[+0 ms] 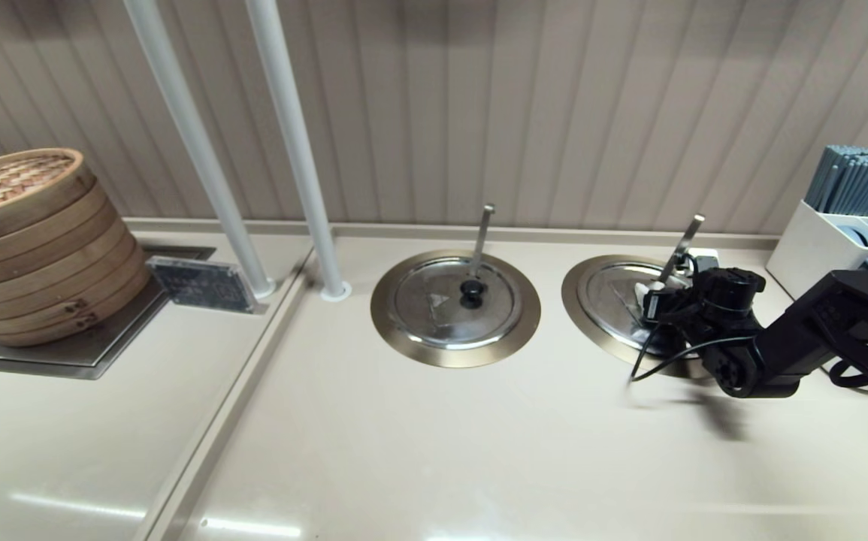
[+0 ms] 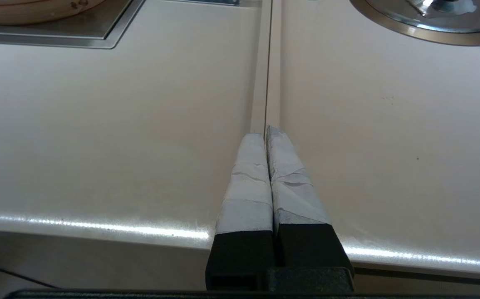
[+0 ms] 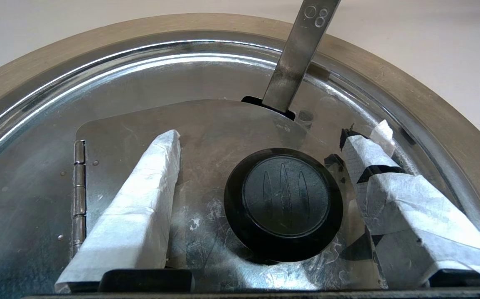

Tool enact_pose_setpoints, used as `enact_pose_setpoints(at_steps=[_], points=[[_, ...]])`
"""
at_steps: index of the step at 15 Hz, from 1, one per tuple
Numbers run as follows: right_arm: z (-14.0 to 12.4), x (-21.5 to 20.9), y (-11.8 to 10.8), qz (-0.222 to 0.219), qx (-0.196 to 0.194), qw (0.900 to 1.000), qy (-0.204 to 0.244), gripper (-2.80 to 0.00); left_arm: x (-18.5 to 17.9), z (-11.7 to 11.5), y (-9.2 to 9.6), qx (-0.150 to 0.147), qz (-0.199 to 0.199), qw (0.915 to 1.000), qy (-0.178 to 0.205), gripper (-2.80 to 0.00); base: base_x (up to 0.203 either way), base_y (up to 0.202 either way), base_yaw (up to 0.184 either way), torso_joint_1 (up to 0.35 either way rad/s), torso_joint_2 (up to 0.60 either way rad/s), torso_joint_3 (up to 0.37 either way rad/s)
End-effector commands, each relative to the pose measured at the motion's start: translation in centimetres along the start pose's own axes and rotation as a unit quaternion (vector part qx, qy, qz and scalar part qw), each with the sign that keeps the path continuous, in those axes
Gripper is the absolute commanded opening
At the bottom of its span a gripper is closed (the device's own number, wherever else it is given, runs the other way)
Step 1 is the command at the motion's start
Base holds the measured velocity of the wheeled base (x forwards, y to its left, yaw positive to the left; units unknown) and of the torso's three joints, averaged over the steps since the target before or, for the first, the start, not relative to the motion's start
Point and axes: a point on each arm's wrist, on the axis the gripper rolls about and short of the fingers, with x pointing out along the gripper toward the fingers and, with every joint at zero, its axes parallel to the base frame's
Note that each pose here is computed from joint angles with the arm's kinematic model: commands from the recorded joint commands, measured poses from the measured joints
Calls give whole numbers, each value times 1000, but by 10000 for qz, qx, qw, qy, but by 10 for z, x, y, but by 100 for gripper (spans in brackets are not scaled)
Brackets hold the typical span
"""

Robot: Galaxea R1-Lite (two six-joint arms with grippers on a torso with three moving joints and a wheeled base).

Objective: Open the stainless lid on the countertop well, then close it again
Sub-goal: Open the lid

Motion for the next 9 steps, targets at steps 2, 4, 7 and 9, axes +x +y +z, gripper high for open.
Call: enact_pose_setpoints(at_steps=[2,4,7,9], points=[[4,-3,2,25,7,10000,-45,0,0,0,0,0,2,10000,0,-280,0,0,0,0,0,0],[2,-5,6,72,-6,10000,-6,0,0,0,0,0,2,10000,0,-280,0,0,0,0,0,0],[2,-6,7,86,-11,10000,-30,0,0,0,0,3,2,10000,4,-280,0,0,0,0,0,0],[-1,-5,8,87,-17,10000,7,0,0,0,0,0,2,10000,0,-280,0,0,0,0,0,0]])
